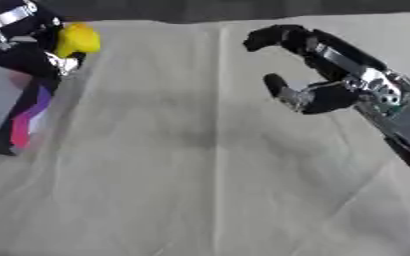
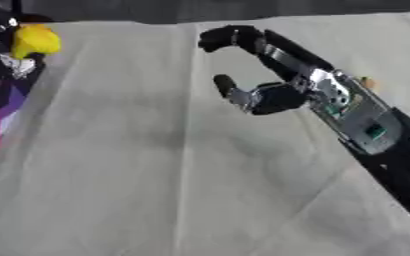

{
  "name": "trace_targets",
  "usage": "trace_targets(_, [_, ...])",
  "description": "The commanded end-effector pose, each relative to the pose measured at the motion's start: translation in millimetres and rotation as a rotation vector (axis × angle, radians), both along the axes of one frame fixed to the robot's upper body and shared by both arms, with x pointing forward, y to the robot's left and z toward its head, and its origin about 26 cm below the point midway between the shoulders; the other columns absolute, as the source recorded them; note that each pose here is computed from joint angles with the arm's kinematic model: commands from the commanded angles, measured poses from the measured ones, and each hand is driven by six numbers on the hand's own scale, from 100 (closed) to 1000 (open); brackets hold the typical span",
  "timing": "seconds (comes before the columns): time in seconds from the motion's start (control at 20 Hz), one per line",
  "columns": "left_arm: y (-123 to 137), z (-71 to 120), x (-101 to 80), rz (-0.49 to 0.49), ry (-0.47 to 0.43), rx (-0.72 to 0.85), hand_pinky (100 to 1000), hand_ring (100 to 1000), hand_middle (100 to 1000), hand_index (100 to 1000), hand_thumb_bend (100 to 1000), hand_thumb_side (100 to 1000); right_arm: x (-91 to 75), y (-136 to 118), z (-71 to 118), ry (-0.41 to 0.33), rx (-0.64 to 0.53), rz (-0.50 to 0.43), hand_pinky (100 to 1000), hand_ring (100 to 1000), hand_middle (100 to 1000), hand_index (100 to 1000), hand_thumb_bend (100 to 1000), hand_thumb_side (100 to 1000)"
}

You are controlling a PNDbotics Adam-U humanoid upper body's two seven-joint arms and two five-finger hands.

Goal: Pick up the objects with one hand, pass them to the other hand, and then place them into the box on the other side of the table.

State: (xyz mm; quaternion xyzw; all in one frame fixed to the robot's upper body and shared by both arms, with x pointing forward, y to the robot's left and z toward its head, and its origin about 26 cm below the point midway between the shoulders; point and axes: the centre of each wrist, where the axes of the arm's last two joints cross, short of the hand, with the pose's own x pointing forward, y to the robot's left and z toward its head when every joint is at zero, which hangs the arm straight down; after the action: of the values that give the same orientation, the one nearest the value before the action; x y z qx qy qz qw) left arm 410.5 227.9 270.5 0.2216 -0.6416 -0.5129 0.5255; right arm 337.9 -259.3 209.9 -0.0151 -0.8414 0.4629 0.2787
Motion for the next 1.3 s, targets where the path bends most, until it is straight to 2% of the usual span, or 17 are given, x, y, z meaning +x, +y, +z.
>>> trace_targets(0.05, [23.1,15.1,-0.7,0.066,-0.04,-0.004,756,521,369,393,107,130,-2.6,-4.9,11.2,-0.04,-0.022,-0.009,973,854,818,908,100,424])
trace_targets(0.55, [69.1,2.6,10.4,0.241,-0.042,-0.063,759,532,369,395,100,134,-3.5,-4.5,10.8,-0.056,-0.015,-0.027,974,855,819,910,100,428])
trace_targets(0.7, [83.0,-1.5,14.0,0.296,-0.048,-0.075,754,497,369,397,100,135,-5.2,-5.4,11.8,-0.061,-0.017,-0.029,974,854,817,908,100,440])
trace_targets(1.1, [115.1,-14.0,21.7,0.425,-0.064,-0.1,759,511,372,400,100,133,-12.8,-9.3,18.2,-0.077,0.005,-0.045,972,852,814,901,100,419])
trace_targets(1.3, [127.1,-21.8,24.1,0.469,-0.062,-0.092,760,518,377,405,100,133,-14.6,-10.6,17.2,-0.089,0.006,-0.061,966,841,794,877,100,380])
